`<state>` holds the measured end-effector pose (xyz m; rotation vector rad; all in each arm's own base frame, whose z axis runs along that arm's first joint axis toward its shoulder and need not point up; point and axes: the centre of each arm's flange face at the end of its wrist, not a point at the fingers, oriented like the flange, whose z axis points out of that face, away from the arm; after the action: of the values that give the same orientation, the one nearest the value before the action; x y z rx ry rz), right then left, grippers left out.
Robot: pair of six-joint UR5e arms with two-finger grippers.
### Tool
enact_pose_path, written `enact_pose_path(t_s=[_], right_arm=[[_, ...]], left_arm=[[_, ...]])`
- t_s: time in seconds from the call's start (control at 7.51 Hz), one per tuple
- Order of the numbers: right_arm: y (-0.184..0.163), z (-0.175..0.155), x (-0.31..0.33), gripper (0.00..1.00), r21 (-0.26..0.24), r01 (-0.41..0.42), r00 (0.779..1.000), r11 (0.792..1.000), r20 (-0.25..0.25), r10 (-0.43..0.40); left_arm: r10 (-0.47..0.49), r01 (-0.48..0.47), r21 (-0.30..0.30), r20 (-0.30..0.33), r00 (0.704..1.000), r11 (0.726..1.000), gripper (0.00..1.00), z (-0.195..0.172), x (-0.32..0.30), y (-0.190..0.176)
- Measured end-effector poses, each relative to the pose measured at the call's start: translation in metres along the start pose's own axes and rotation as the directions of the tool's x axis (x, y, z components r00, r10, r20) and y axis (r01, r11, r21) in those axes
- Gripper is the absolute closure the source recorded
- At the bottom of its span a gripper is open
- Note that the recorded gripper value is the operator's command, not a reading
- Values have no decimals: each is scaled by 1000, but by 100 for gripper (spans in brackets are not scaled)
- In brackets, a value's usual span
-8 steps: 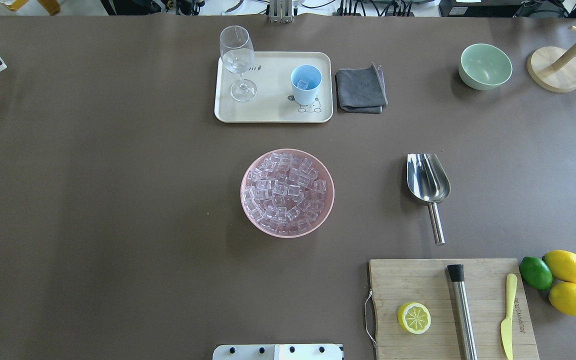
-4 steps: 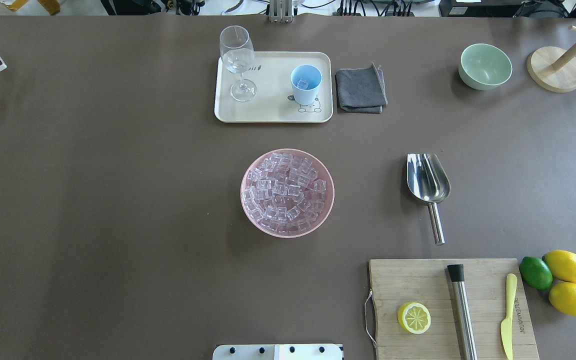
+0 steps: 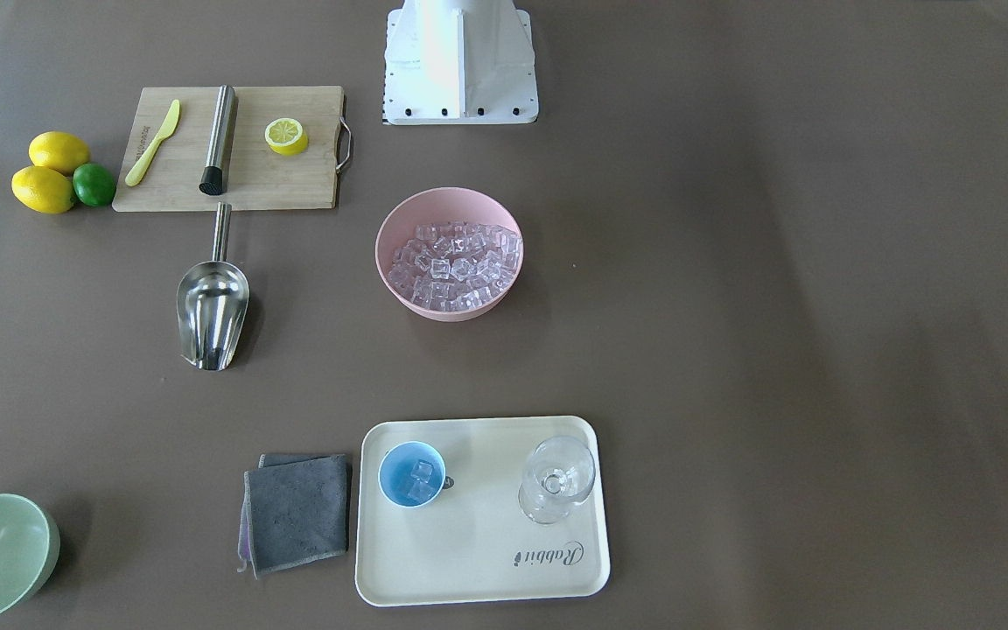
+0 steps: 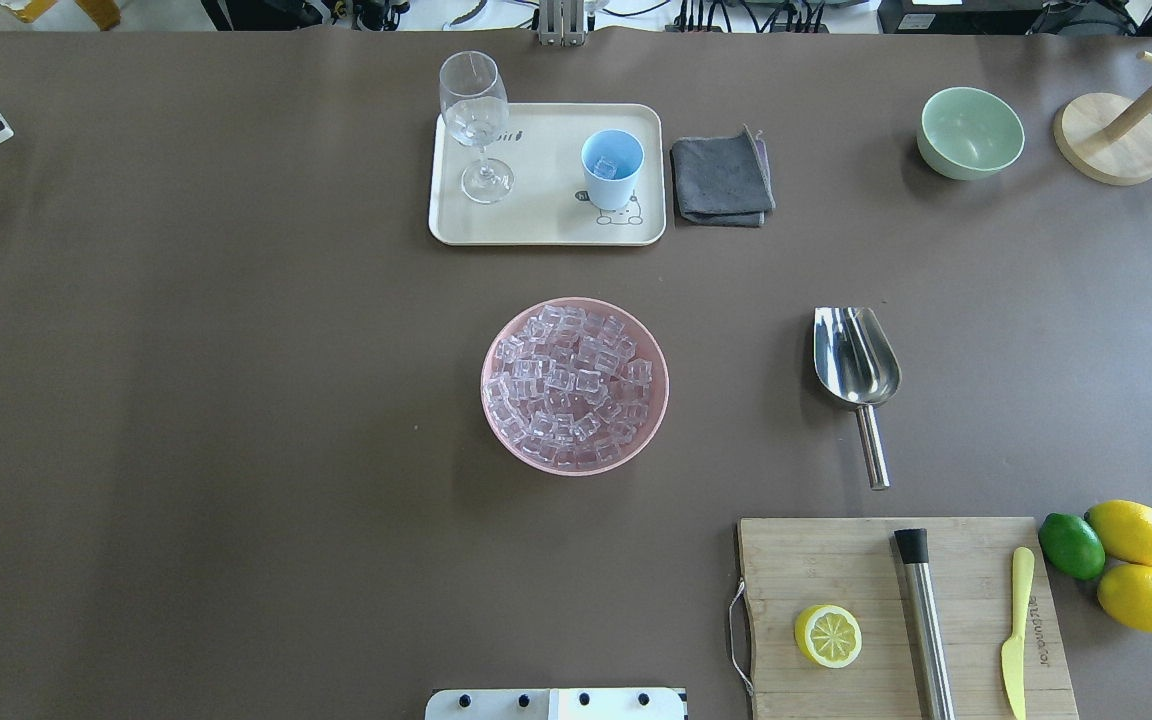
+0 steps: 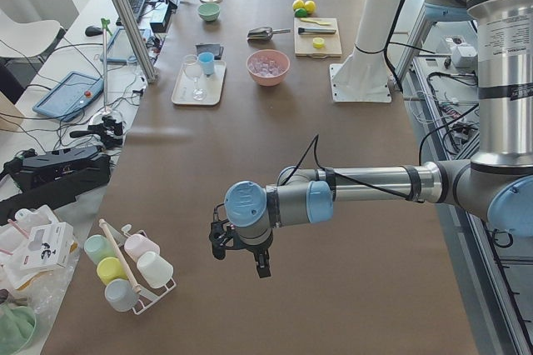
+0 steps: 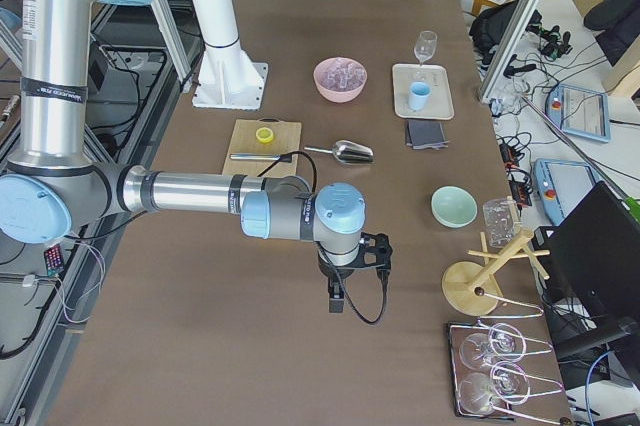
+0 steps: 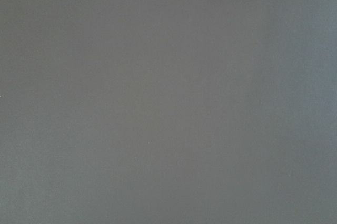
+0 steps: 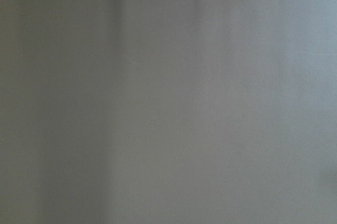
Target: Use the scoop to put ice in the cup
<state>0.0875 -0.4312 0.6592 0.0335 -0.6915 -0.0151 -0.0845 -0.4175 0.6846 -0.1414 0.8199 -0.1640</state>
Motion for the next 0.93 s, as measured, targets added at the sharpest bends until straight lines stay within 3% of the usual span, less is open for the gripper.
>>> enact_pose_path(t_s=[0.93], right_arm=[[1, 2, 1, 1, -4, 20, 1000, 1000, -2, -20]], left_arm=[[-1, 1, -2, 5, 1000, 1000, 2, 1, -1, 1]])
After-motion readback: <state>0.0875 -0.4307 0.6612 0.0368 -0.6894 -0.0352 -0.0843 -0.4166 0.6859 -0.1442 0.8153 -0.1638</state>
